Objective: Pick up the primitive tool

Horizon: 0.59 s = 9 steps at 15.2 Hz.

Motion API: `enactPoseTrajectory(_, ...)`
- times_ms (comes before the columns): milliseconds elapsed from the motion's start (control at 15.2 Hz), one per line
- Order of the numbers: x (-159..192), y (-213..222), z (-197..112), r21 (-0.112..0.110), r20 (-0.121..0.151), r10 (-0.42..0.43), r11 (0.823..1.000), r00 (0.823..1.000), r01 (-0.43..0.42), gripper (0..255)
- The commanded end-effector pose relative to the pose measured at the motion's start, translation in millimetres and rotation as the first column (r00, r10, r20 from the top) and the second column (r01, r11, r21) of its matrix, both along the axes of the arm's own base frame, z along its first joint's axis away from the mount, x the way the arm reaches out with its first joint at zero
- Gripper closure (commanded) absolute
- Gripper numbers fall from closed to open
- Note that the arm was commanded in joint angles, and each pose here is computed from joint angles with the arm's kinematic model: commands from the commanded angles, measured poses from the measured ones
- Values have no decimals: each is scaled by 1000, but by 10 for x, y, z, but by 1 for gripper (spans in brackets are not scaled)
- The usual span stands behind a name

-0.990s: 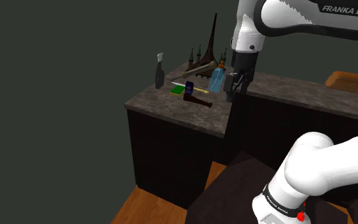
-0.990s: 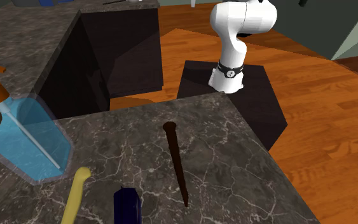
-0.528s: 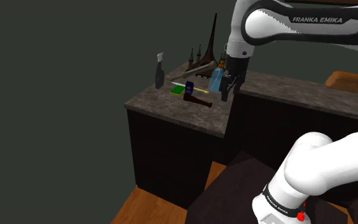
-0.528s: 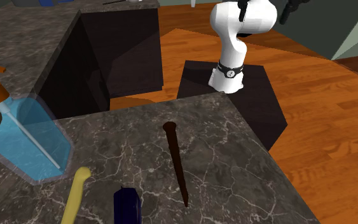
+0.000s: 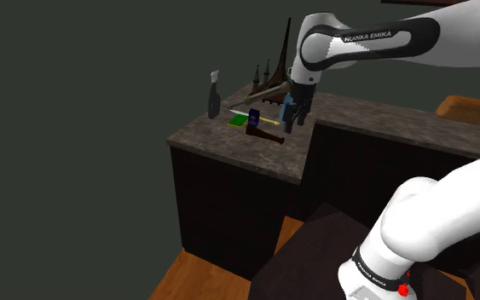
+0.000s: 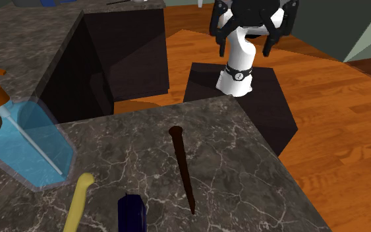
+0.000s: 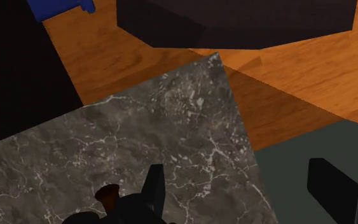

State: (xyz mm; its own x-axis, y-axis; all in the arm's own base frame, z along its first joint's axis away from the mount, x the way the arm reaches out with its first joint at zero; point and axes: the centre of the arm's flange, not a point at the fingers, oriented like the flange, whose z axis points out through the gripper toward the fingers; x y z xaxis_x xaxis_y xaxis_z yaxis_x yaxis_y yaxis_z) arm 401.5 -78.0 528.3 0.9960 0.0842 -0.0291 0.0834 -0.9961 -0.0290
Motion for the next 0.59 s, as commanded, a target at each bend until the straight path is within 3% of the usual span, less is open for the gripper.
enactPoseTrajectory(0,172,-146,-107,11,9,23,1000,1000,-23,0)
enactPoseTrajectory(528,957,-697,-572,56,40,106,993,994,-108,0)
